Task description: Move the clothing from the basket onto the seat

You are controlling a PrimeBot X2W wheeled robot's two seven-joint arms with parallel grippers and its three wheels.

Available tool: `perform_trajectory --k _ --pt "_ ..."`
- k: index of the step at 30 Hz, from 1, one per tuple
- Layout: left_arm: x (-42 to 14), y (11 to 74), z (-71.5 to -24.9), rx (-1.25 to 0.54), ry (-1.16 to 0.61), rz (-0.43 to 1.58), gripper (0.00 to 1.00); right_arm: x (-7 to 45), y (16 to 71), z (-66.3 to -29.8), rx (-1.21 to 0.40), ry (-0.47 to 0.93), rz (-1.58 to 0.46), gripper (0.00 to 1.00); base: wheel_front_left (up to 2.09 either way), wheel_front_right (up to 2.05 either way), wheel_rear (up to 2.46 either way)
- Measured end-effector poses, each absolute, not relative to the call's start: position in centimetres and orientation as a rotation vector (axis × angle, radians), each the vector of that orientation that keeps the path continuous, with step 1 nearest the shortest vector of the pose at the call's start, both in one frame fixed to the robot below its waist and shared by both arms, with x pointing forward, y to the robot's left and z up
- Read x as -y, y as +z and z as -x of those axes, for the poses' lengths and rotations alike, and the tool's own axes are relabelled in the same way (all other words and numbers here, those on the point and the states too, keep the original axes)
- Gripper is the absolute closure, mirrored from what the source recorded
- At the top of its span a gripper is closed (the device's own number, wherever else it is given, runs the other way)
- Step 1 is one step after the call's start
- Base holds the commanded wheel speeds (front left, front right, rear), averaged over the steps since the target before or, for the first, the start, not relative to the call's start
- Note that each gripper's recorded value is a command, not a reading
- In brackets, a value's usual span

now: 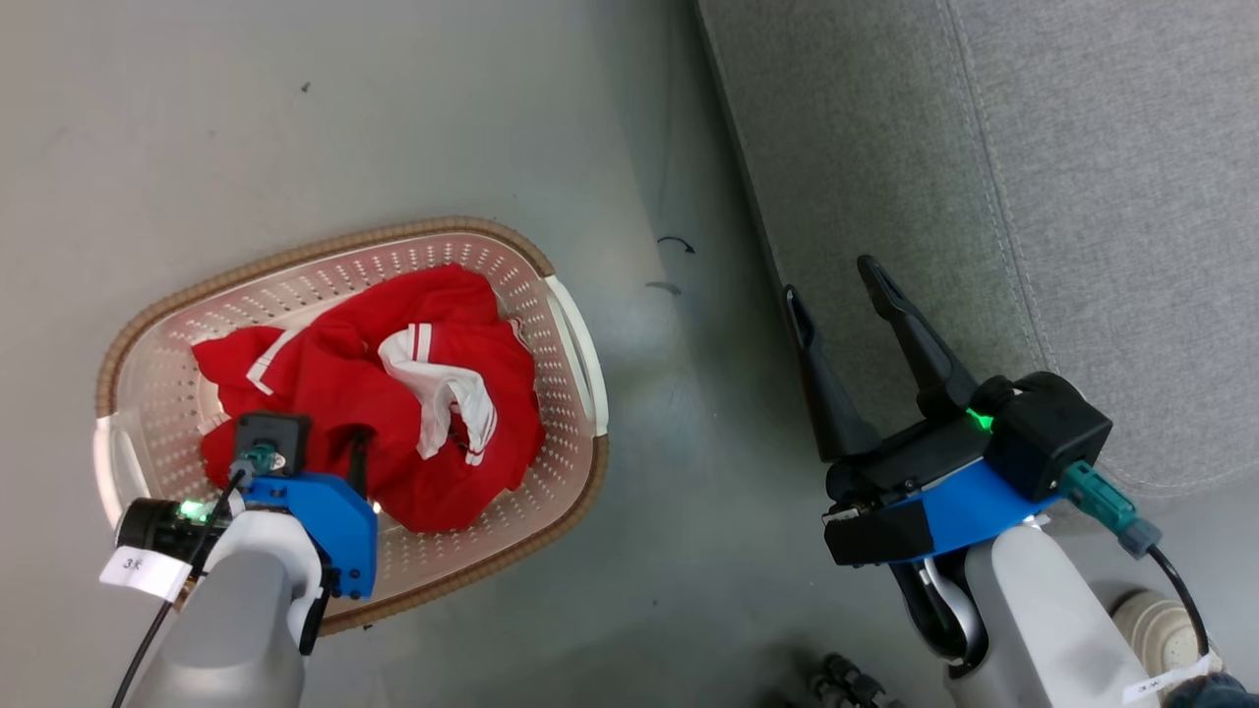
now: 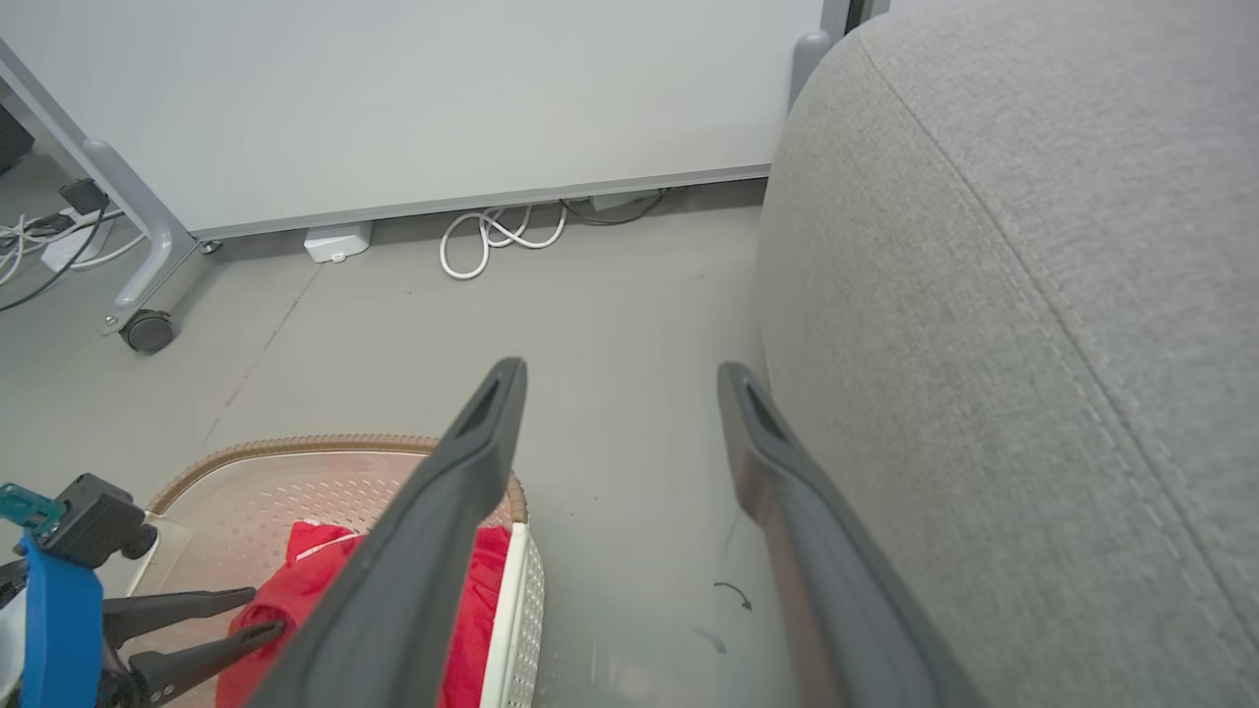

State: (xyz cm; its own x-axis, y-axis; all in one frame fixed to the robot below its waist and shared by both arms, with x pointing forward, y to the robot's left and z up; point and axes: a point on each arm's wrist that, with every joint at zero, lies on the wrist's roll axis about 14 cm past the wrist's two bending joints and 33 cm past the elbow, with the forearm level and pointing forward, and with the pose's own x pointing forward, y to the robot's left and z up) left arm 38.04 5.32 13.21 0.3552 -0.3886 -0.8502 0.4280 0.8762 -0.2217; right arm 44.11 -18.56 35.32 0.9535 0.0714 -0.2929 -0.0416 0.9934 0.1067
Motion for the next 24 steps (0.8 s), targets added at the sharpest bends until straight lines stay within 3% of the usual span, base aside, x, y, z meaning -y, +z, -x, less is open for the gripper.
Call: perform_trajectory --k 12,13,14,15,24 --pt "-5.9 10.5 -39.3 -1.114 -0.515 -0.141 0.00 19.3 33.5 -43.9 -0.346 0.033 -0.106 0.00 0.00 0.00 0.00" --pt "-5.9 10.3 -39.4 -1.119 -0.514 -0.143 0.41 19.4 33.4 -43.8 -0.348 0.031 -0.107 0.00 0.00 0.00 0.00" --pt "-5.9 10.2 -39.4 -1.122 -0.510 -0.148 0.62 19.4 33.4 -43.8 -0.350 0.030 -0.107 0.00 0.00 0.00 0.00" --pt "-5.9 10.2 -39.5 -1.119 -0.510 -0.148 1.00 19.4 33.3 -43.8 -0.351 0.030 -0.108 0.00 0.00 0.00 0.00" --pt "-5.5 10.6 -39.7 -1.112 -0.504 -0.111 1.00 19.1 33.4 -43.9 -0.347 0.035 -0.119 0.00 0.00 0.00 0.00"
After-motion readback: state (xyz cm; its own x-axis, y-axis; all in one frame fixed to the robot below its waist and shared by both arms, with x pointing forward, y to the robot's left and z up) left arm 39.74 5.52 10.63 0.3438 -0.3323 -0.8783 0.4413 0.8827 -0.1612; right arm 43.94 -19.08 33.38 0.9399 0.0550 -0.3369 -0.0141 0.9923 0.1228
